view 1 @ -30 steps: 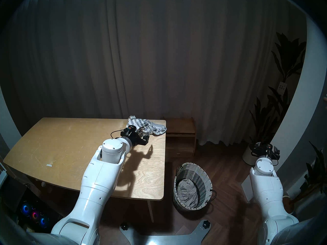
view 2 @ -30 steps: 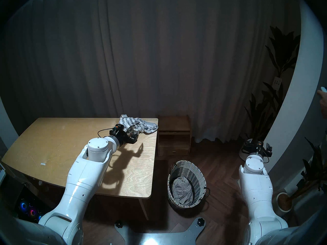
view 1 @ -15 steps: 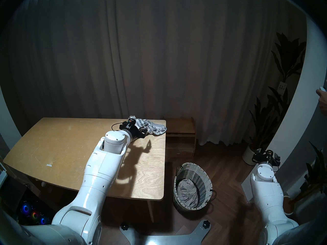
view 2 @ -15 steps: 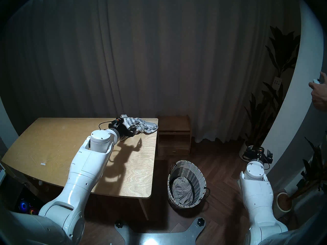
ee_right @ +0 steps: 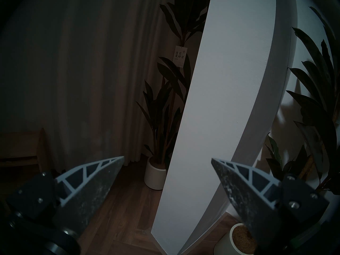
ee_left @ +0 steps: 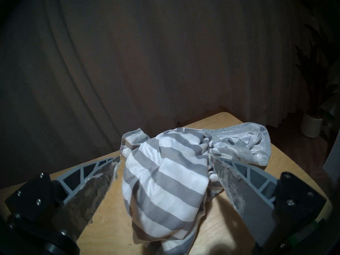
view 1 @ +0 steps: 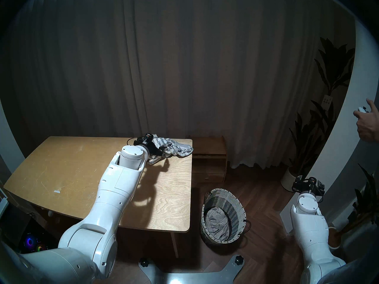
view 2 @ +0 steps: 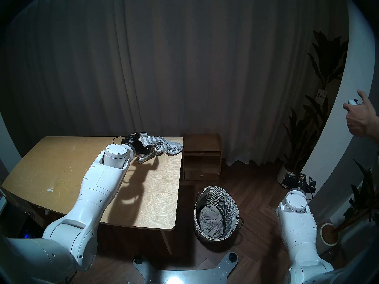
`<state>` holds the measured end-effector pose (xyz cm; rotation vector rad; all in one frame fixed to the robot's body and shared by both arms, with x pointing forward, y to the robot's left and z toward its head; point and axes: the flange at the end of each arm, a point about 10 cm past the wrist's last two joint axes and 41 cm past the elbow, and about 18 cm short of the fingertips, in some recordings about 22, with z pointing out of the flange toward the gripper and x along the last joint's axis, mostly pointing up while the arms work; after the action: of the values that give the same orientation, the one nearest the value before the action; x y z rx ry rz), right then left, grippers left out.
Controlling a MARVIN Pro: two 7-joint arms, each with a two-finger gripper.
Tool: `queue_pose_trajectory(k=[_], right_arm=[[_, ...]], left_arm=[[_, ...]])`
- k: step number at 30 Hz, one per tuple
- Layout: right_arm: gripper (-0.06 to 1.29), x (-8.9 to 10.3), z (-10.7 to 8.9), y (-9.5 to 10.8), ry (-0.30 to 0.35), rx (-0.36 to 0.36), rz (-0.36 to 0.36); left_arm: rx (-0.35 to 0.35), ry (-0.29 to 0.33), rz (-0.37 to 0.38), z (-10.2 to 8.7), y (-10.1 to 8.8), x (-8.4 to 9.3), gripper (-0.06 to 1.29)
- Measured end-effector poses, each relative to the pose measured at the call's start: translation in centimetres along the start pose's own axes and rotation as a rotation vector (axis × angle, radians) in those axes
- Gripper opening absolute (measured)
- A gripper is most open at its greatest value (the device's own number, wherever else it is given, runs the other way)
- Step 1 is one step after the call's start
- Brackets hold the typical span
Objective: Toss clothes into the laundry hamper
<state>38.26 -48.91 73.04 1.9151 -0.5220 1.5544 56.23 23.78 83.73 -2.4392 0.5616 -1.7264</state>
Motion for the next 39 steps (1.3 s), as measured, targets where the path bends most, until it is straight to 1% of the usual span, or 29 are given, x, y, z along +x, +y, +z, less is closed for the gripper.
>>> queue_pose_trajectory(k=[3, 5, 9, 12, 22, 23, 25, 26, 27, 28, 29, 30, 33, 35, 38, 39], right_arm=[[1.25, -0.2, -0.2, 0.1, -0.003, 0.004, 0.000], [1.25, -0.3, -0.2, 0.2, -0.004, 0.005, 0.000], [1.25, -0.5, -0.4, 0.3, -0.007, 0.009, 0.000], [1.25, -1.0, -0.7, 0.5, -0.015, 0.011, -0.004], [1.25, -2.3, -1.4, 1.2, -0.037, 0.015, -0.018], [1.25, -2.5, -1.5, 1.3, -0.041, 0.016, -0.021], [1.25, -2.7, -1.6, 1.3, -0.044, 0.017, -0.024], [1.25, -2.7, -1.7, 1.4, -0.045, 0.018, -0.025], [1.25, -2.9, -1.8, 1.4, -0.047, 0.020, -0.027], [1.25, -3.0, -1.9, 1.4, -0.048, 0.021, -0.028], [1.25, -3.0, -1.9, 1.4, -0.048, 0.023, -0.029], [1.25, -3.1, -2.0, 1.4, -0.049, 0.025, -0.030], [1.25, -3.1, -2.4, 1.0, -0.047, 0.039, -0.032], [1.25, -3.1, -2.8, 0.1, -0.041, 0.062, -0.030], [1.25, -3.0, -3.3, -0.6, -0.034, 0.082, -0.027], [1.25, -3.0, -3.4, -0.9, -0.031, 0.090, -0.026]], left_arm=[[0.009, -0.035, 0.009, 0.7, -0.4, -0.7, 1.26], [0.009, -0.042, 0.012, 0.8, -0.4, -0.9, 1.26], [0.008, -0.078, 0.025, 1.4, -0.3, -1.7, 1.26], [-0.002, -0.121, 0.039, 2.1, 0.3, -2.8, 1.26], [-0.020, -0.171, 0.060, 3.1, 1.7, -3.8, 1.26], [-0.023, -0.178, 0.063, 3.3, 1.9, -4.0, 1.13], [-0.025, -0.183, 0.065, 3.4, 2.0, -4.1, 0.99], [-0.026, -0.184, 0.066, 3.5, 2.1, -4.1, 0.85], [-0.026, -0.184, 0.067, 3.6, 2.2, -4.0, 0.49], [-0.026, -0.184, 0.068, 3.7, 2.2, -3.9, 0.28], [-0.025, -0.184, 0.068, 3.7, 2.2, -3.8, 0.05], [-0.025, -0.183, 0.067, 3.8, 2.2, -3.7, -0.03], [-0.028, -0.176, 0.063, 4.2, 2.5, -3.1, -0.03], [-0.034, -0.157, 0.049, 4.5, 3.0, -2.2, -0.03], [-0.043, -0.129, 0.026, 4.7, 3.5, -1.0, -0.03], [-0.048, -0.113, 0.016, 4.9, 3.8, -0.4, -0.03]])
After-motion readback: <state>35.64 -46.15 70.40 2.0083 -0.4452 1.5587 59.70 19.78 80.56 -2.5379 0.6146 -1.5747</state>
